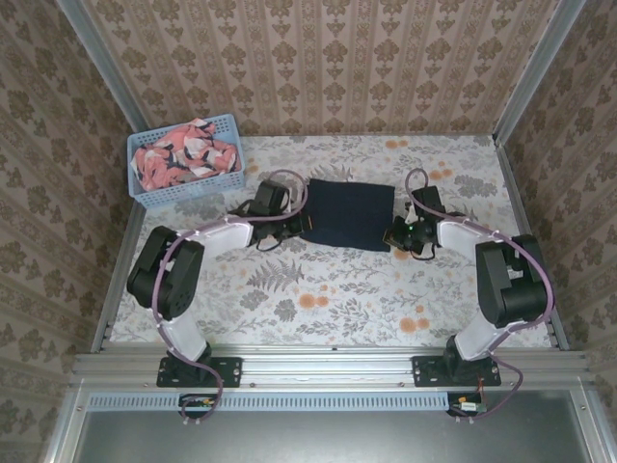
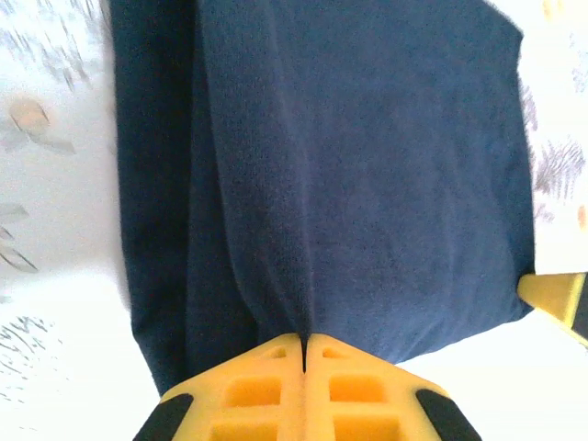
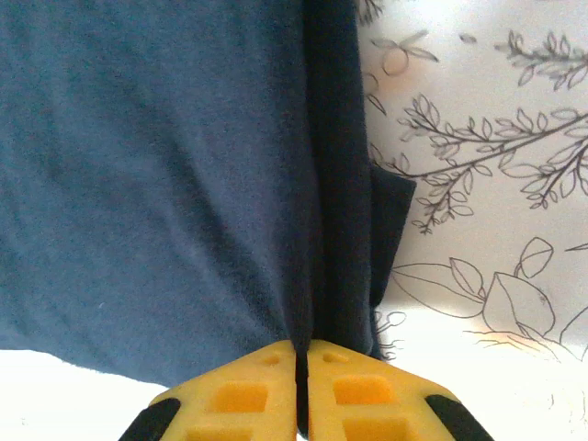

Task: Fold and stack the mixed laundry pile

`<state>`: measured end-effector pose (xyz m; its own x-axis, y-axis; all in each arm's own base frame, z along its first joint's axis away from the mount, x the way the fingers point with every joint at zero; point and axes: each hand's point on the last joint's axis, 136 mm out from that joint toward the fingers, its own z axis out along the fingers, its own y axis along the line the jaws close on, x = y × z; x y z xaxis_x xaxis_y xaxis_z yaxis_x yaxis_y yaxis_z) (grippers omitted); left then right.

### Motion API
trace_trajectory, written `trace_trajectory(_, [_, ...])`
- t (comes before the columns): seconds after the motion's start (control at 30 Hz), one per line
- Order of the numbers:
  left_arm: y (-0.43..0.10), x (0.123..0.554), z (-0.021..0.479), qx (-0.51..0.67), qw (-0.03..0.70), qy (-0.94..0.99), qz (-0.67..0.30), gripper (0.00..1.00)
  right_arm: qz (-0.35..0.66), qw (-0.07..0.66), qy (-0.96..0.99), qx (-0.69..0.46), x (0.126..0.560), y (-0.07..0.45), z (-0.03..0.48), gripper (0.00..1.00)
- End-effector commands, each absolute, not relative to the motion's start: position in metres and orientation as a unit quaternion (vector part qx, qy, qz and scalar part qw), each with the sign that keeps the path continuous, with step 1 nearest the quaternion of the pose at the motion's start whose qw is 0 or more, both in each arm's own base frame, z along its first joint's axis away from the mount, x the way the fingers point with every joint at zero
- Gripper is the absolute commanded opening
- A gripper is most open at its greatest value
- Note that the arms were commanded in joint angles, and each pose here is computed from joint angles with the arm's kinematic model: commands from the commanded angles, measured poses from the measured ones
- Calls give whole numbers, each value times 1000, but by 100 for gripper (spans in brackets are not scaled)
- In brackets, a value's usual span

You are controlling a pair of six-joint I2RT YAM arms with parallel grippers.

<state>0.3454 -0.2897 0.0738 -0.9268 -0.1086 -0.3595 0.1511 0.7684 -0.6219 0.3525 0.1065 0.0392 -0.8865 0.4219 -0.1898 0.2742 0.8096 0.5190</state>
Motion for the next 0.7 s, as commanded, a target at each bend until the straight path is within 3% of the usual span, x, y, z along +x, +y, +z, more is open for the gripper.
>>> trace_trajectory(0.0, [-285, 326, 46, -11, 146, 931, -334, 0, 226, 132, 947, 185, 346, 103, 36, 27])
trace_trajectory(0.03, [-283, 326, 49, -8, 144, 934, -328, 10, 217, 139, 949, 181, 346, 100, 43, 32])
trace_trajectory(0.07, [-277, 327, 52, -5, 143, 939, -312, 32, 206, 152, 950, 178, 346, 95, 53, 42])
trace_trajectory(0.1, [-272, 328, 57, -1, 148, 942, -300, 38, 195, 165, 951, 174, 346, 91, 63, 53])
trace_trajectory(0.2, [-256, 341, 89, 17, 189, 945, -266, 57, 161, 217, 950, 155, 354, 77, 100, 56])
trace_trajectory(0.27, [-252, 354, 117, 32, 228, 940, -253, 62, 167, 241, 945, 142, 365, 79, 124, 49])
trace_trajectory(0.33, [-259, 369, 142, 42, 258, 928, -266, 57, 197, 254, 937, 134, 378, 91, 135, 36])
trace_trajectory(0.4, [-278, 383, 159, 53, 278, 909, -305, 36, 221, 260, 931, 129, 391, 103, 138, 27])
trace_trajectory(0.47, [-302, 396, 165, 56, 280, 891, -354, 7, 248, 255, 926, 124, 404, 118, 133, 19])
trace_trajectory(0.5, [-311, 401, 162, 54, 275, 887, -368, 0, 258, 252, 924, 126, 410, 123, 129, 17])
trace_trajectory(0.67, [-354, 407, 119, 48, 223, 887, -401, 0, 291, 213, 924, 130, 429, 151, 93, 13])
